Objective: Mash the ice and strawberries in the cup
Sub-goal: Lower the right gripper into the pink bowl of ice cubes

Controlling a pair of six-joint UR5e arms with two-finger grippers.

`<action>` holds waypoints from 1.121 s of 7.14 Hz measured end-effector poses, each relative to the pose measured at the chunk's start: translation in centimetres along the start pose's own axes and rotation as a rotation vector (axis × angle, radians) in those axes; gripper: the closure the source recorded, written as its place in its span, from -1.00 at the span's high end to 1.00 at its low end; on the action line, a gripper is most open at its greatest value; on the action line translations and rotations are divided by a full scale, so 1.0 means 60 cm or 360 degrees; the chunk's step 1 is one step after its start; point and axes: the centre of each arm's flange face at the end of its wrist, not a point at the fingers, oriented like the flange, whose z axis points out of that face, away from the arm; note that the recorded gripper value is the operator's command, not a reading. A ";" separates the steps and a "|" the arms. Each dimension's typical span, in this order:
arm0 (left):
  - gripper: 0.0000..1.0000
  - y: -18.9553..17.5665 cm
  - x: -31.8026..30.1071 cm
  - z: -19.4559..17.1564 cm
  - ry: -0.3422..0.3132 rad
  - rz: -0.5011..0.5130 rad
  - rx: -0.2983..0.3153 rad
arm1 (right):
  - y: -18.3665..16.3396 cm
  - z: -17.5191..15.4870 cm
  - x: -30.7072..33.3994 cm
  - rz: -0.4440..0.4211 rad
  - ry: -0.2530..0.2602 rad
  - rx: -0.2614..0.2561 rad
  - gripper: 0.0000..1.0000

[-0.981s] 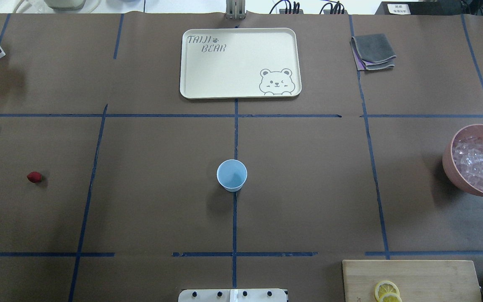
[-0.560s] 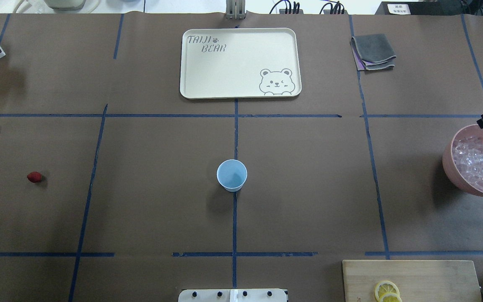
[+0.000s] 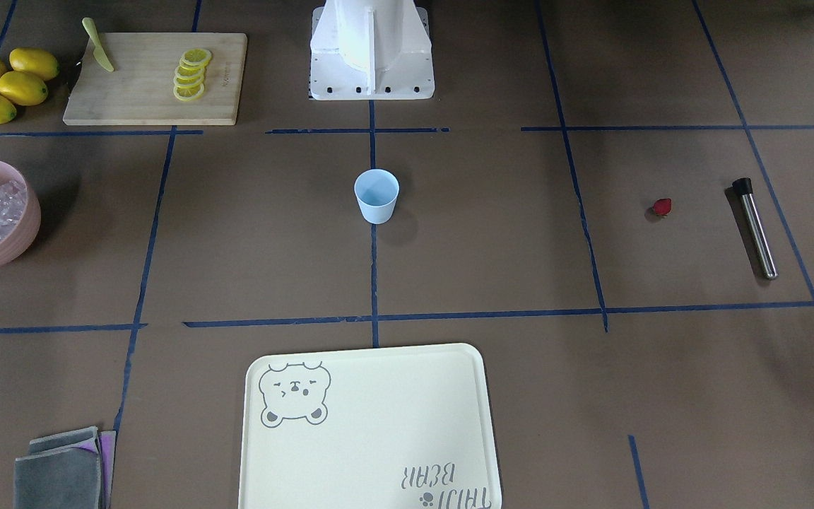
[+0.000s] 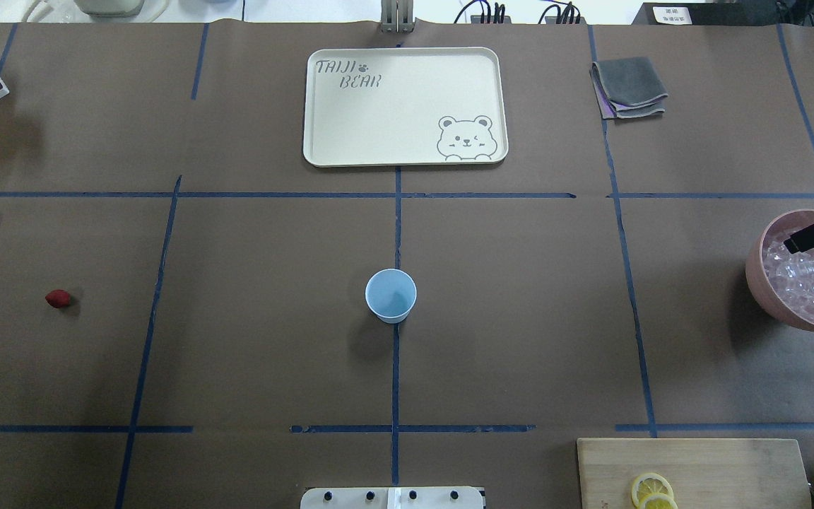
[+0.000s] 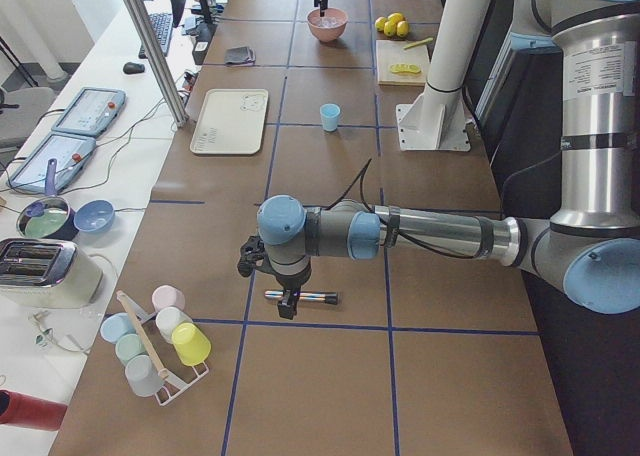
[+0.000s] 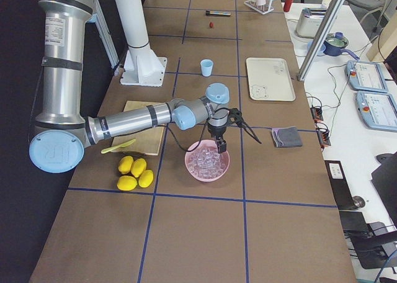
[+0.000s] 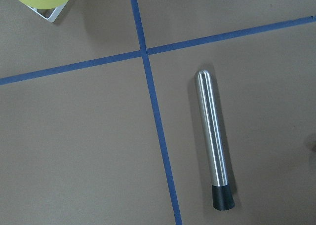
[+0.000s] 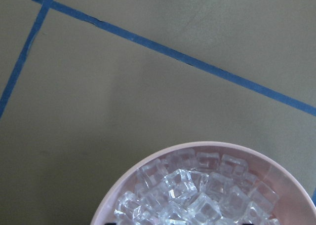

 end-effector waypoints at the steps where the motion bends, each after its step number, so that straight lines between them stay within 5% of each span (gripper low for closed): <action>1: 1.00 0.000 0.000 0.000 0.0000 0.0000 0.0001 | 0.005 0.014 0.002 0.0002 -0.0004 -0.0023 0.53; 4: 1.00 0.000 0.000 -0.001 0.0001 0.0001 0.0003 | 0.012 0.031 0.006 0.0021 -0.0022 -0.0060 0.31; 8: 1.00 0.000 0.001 -0.001 0.0000 0.0002 0.0003 | 0.016 0.045 -0.008 0.0038 -0.0044 -0.0097 0.27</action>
